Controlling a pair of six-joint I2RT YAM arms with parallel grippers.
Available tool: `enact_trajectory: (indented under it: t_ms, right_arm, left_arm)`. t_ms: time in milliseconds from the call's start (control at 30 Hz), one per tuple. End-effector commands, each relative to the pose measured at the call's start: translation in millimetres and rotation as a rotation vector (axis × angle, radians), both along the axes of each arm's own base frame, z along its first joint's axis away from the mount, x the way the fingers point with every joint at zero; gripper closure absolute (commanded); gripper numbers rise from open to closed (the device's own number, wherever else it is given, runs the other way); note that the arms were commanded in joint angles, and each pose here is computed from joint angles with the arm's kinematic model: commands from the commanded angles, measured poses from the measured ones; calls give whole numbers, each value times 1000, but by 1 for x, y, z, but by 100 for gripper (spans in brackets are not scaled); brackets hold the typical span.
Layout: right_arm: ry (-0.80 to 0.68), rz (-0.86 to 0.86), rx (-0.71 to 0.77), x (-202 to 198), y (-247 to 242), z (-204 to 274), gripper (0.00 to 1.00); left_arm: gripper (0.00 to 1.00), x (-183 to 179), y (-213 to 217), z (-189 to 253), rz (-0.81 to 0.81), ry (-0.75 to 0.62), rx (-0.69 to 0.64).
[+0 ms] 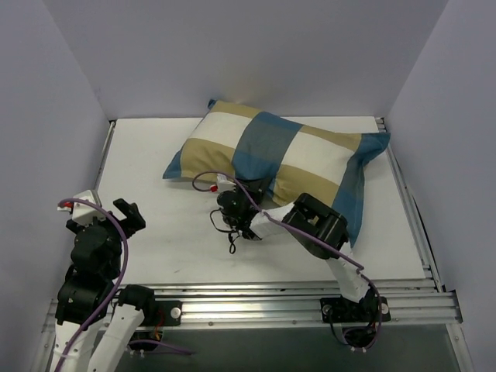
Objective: Remove the pillowcase from the pillow
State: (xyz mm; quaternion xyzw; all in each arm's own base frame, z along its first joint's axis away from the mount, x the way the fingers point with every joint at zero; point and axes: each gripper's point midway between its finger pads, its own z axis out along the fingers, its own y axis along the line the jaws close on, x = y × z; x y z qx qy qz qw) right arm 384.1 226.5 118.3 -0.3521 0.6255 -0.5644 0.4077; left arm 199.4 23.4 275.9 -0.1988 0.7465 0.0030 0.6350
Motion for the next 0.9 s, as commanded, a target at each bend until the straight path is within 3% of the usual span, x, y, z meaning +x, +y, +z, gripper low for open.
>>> enact_trajectory:
  t_ms: [0,33,67,167,300,433,633,733,867]
  right_arm:
    - [-39,100,200,-16,40,92,100]
    - [-21,193,442,-12,65,88,100]
    - [17,243,554,-13,77,108,100]
    - [128,354,729,-26,102,154,100]
    - [240,484,832,-67,135,201,100]
    - [296,671,1132,-105,167,278,100]
    - [299,782,1574,-124,159,343,100]
    - [331,687,1748,-91,138,327,100]
    - [359,488,1795,-50,110,271,93]
  left_arm:
    - [6,4,-6,15,-31,-62,-25]
    - [6,4,-8,16,-41,-62,-27]
    - [6,5,-11,15,-59,-55,-29]
    - [6,1,-16,22,-87,-53,-46]
    - [6,-10,-20,46,-127,-80,-59]
    - [6,-25,-24,83,-183,-127,-44]
    - [6,-32,-44,114,-320,-128,-16]
    - [6,-24,-54,108,-366,-75,-17]
    - [6,-10,-66,86,-404,15,-38]
